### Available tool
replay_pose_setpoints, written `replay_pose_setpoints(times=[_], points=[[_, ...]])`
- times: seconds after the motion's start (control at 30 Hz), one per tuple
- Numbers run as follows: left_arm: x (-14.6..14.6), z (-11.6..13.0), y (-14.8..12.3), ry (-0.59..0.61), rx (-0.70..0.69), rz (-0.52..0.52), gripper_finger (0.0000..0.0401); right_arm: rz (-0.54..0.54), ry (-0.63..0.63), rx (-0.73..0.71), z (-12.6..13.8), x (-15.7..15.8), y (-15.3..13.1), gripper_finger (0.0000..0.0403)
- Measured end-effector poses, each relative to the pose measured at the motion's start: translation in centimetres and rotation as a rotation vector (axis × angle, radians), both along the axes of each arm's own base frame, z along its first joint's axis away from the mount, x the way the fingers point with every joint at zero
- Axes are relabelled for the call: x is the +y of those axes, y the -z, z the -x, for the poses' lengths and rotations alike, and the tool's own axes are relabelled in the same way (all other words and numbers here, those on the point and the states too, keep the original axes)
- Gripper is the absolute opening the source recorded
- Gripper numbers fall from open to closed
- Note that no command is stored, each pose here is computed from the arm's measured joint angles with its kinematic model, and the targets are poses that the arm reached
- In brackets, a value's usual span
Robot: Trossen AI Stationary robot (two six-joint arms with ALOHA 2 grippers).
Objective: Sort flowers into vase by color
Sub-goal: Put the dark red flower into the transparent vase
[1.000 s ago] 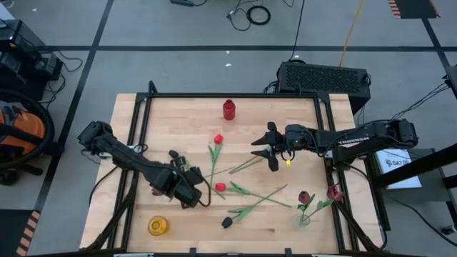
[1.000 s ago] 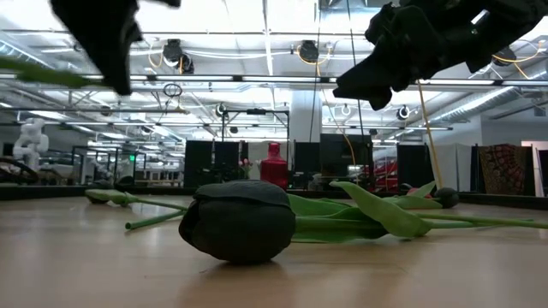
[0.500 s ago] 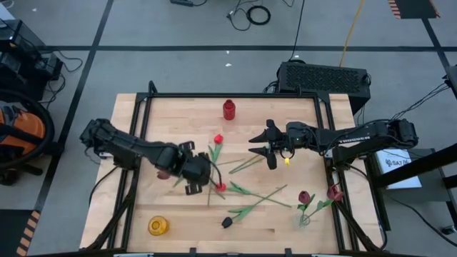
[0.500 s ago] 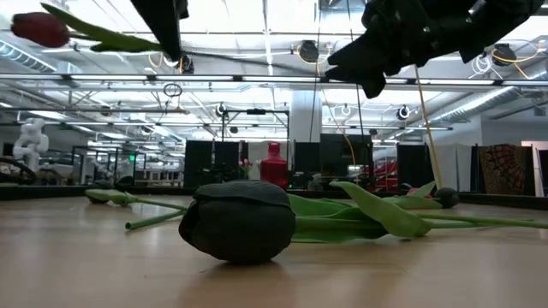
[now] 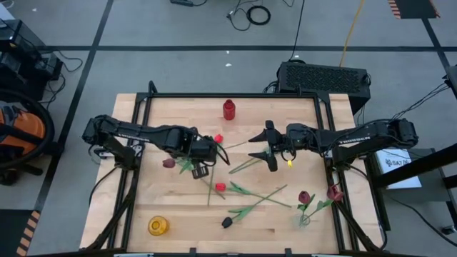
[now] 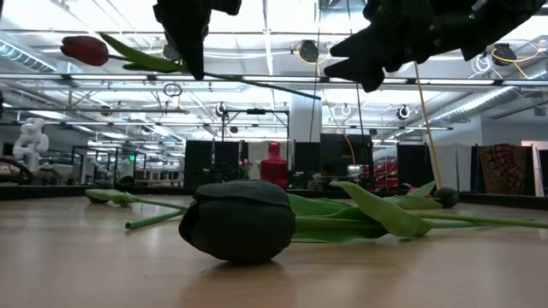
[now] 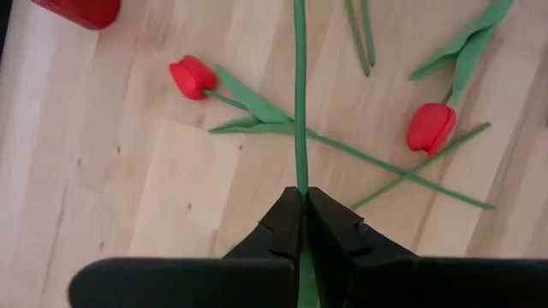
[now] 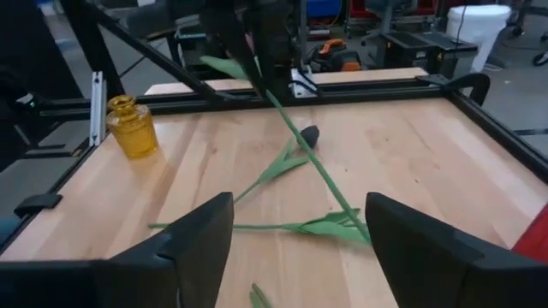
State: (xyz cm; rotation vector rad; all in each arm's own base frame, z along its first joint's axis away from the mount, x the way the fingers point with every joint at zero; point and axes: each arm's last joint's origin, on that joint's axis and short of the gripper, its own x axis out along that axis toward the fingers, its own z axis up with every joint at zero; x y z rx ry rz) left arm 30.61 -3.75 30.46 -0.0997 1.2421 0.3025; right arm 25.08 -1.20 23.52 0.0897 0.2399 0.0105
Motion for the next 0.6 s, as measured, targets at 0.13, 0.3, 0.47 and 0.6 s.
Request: replay_pose_setpoints(times=[0.13, 0.3, 0.47, 0.6], points=[[-0.2, -0.7, -0.2, 0.042, -0.075, 0.000, 0.0017, 0.019, 0.028, 0.012, 0.0, -0.1, 0.1, 0.0256], [-0.3, -1.1, -0.4, 0.074, -0.111, -0.005, 0.0017, 0.030, 0.045, 0.022, 0.1, -0.1, 0.2, 0.0248], [-0.3, -1.4, -0.5, 0.086, -0.142, -0.014, 0.0017, 0.042, 0.042, 0.058, 0.1, -0.2, 0.5, 0.0233], [-0.3, -1.4, -0.5, 0.095, -0.142, -0.019, 0.0017, 0.051, 0.040, 0.055, 0.1, -0.2, 0.5, 0.0203]])
